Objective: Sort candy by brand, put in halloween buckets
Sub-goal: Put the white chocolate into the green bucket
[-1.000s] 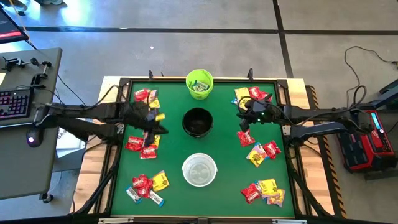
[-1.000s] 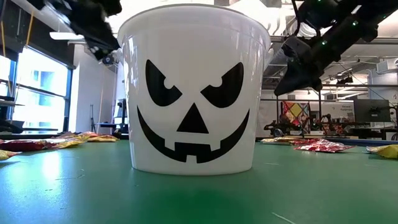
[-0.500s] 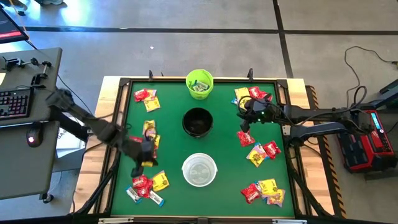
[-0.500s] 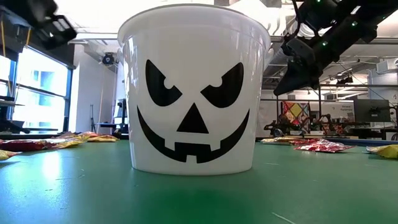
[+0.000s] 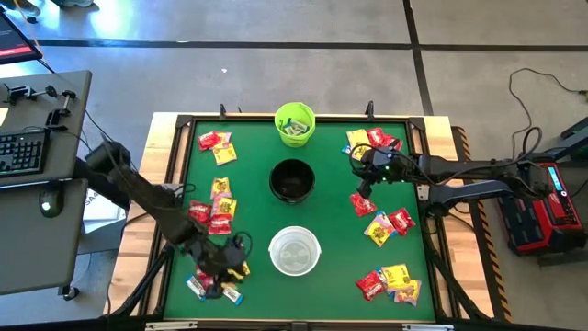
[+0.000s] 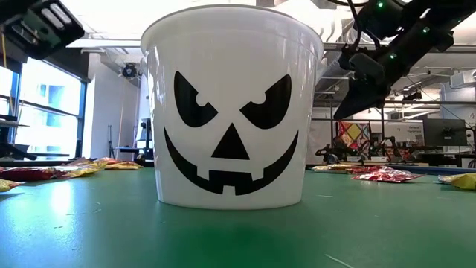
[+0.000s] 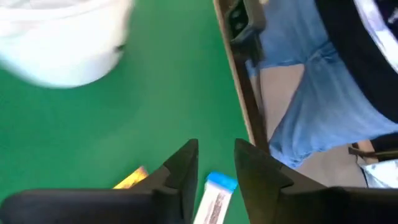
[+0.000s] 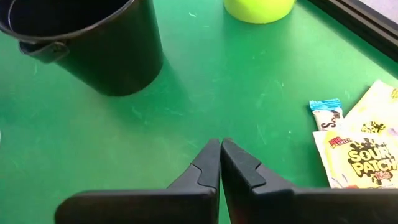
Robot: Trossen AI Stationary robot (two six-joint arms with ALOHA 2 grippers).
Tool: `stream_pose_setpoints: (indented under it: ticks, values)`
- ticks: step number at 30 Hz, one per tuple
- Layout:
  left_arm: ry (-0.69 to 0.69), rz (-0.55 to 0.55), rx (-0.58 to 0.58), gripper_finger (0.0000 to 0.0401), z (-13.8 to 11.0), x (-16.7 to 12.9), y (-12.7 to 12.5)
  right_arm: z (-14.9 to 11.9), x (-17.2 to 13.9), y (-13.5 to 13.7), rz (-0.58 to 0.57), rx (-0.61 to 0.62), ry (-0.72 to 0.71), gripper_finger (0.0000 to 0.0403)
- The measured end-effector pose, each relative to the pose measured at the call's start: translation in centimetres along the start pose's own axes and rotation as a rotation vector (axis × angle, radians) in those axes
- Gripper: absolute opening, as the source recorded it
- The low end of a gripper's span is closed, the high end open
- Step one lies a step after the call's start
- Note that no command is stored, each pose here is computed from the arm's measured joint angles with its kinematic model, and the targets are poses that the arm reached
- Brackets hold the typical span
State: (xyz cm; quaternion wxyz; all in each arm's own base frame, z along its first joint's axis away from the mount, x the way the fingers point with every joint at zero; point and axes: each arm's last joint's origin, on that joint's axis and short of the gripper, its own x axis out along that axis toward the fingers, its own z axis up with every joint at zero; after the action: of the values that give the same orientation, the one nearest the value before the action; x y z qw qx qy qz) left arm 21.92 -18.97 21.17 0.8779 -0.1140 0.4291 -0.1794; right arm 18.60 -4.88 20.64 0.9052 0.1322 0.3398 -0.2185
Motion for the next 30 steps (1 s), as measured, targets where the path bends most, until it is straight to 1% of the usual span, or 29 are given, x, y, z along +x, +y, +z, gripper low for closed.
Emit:
stream_pose_setpoints:
  ticks: [7,14,18,25,28,30]
  values:
    - [0.082,0.021,0.026,0.0136,0.1,4.1,-1.4,-0.1,0.0,0.0,0.015,-0.053,0.016,0.0000]
    - [0.199,0.036,0.017,0.0145,-1.0,7.0,-2.1,-0.2,0.0,0.1,0.040,-0.099,0.024,0.0000]
    - [0.280,0.073,0.034,0.0145,-2.0,7.7,-2.4,-0.2,0.0,0.1,0.040,-0.112,0.024,0.0000]
    - [0.344,0.090,0.062,0.0145,-3.0,7.4,-2.8,-0.2,0.0,0.1,0.040,-0.124,0.026,0.0000]
    - [0.350,0.079,0.074,0.0145,-3.2,7.3,-3.1,-0.2,0.0,0.1,0.039,-0.123,0.026,0.0000]
    - [0.342,0.087,0.105,0.0145,-3.3,7.3,-3.2,-0.2,0.0,0.1,0.039,-0.123,0.026,0.0000]
